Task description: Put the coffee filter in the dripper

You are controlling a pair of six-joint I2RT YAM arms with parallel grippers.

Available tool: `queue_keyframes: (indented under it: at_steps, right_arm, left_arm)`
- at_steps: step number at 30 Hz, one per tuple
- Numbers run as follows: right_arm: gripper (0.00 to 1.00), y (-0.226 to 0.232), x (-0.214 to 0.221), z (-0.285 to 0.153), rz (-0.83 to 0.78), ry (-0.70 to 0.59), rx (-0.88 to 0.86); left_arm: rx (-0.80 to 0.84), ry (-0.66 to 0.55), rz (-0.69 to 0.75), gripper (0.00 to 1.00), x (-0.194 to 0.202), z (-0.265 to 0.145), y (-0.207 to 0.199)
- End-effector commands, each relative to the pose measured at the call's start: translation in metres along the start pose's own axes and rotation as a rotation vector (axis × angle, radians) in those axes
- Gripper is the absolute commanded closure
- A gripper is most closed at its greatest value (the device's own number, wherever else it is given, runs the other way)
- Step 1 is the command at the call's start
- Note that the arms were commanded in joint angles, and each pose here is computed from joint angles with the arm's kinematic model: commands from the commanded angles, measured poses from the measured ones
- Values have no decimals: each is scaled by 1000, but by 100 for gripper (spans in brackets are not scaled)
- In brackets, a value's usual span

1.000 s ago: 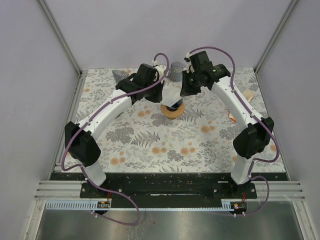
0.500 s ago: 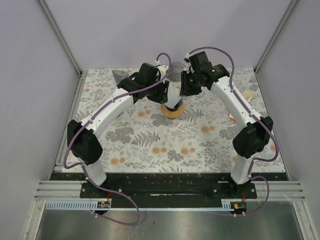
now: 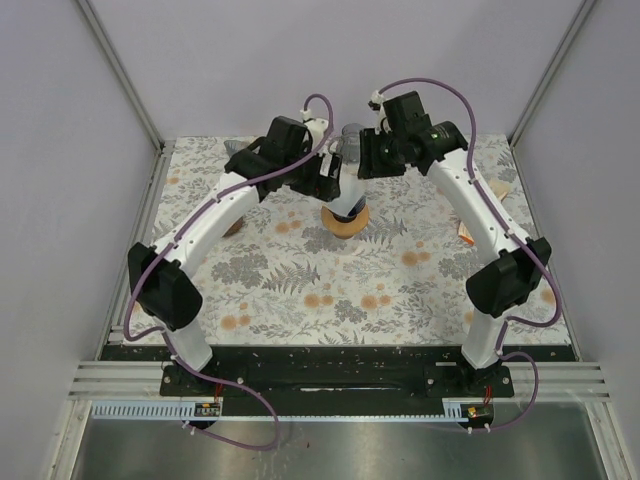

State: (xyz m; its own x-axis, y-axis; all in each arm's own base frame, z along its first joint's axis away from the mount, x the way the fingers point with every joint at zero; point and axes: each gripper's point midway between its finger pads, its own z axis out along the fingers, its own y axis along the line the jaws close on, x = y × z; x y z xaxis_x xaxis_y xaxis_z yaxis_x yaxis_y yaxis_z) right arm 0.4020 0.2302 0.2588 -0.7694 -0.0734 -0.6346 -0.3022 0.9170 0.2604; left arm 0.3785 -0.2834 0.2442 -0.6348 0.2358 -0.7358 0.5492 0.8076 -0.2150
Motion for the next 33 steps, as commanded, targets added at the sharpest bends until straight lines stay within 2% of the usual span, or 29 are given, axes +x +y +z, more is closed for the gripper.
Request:
queue_keyframes:
  at_steps: [1, 4, 7, 9, 13, 21, 33]
  right_arm:
    - [54, 19, -45, -50, -82, -186, -53]
    - [76, 44, -33, -39, -163, -156, -103]
    - [90, 61, -14, -17, -231, -92, -126]
    - [99, 60, -5, -3, -214, -49, -114]
    - [100, 54, 14, 24, -222, 39, -49]
    - [100, 63, 55, 61, -286, 166, -2]
    - [100, 50, 88, 93, -273, 267, 68]
  left_arm:
    - [8, -169, -2, 5, -49, -53, 5]
    - [-10, -195, -42, 4, -53, -60, 20]
    - [8, -196, -122, 4, -47, -59, 29]
    - [24, -188, -153, 4, -42, -55, 31]
    - [43, -153, -212, 5, -33, -47, 31]
    - [134, -69, -432, 11, -1, -25, 21]
    - [165, 5, -527, 24, 24, -2, 19]
